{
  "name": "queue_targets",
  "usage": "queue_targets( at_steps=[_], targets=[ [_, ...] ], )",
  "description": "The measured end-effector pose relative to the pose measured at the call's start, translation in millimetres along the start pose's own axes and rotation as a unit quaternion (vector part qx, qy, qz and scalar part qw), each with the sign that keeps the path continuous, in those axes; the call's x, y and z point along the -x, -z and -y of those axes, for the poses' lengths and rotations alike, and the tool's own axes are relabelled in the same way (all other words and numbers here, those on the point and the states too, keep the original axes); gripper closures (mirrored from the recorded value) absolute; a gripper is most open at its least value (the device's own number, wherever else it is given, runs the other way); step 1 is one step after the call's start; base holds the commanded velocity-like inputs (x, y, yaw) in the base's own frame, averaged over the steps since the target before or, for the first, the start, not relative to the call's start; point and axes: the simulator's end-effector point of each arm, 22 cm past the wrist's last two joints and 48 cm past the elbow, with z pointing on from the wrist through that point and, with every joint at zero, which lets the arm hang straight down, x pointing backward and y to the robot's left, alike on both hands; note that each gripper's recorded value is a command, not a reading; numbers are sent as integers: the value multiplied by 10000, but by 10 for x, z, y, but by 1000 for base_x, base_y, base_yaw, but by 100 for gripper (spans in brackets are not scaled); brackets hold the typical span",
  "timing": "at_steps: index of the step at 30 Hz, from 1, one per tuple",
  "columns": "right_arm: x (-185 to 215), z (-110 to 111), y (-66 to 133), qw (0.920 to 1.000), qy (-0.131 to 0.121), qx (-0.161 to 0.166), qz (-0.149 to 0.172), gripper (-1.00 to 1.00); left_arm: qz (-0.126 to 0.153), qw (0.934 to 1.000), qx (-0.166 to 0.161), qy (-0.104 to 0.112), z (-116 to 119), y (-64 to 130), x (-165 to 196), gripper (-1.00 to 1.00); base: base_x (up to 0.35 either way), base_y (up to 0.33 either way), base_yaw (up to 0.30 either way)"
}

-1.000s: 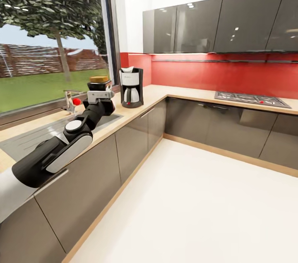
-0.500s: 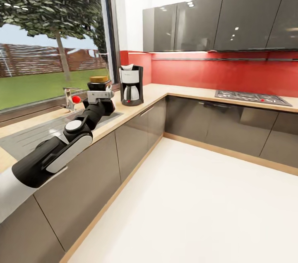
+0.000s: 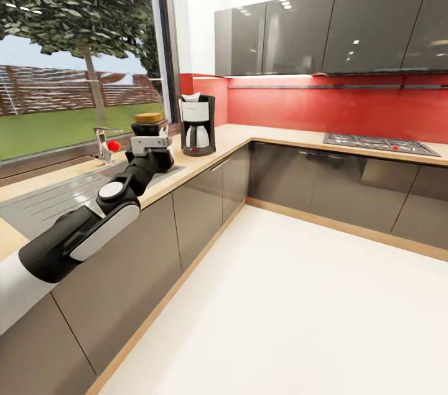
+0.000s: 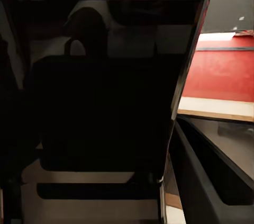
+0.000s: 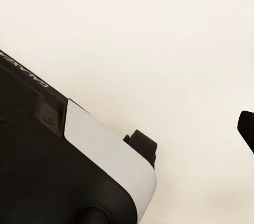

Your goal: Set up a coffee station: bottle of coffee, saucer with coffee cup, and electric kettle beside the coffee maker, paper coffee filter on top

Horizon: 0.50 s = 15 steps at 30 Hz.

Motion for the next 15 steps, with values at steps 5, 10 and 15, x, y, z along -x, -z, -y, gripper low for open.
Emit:
queue_targets(
  at_steps=[5,10,15],
  targets=[
    [1,1,0,10000,0,0,0,-100,-2,10000,-4,-2,4,0,-4,100,0,0,0],
    [0,1,0,10000,-1,-1,0,-100,5,10000,-5,2,5,1,-2,100,0,0,0],
    [2,1,0,10000,0,-1,1,-100,2,10000,-2,0,3,0,-4,100,22,0,0]
  ],
)
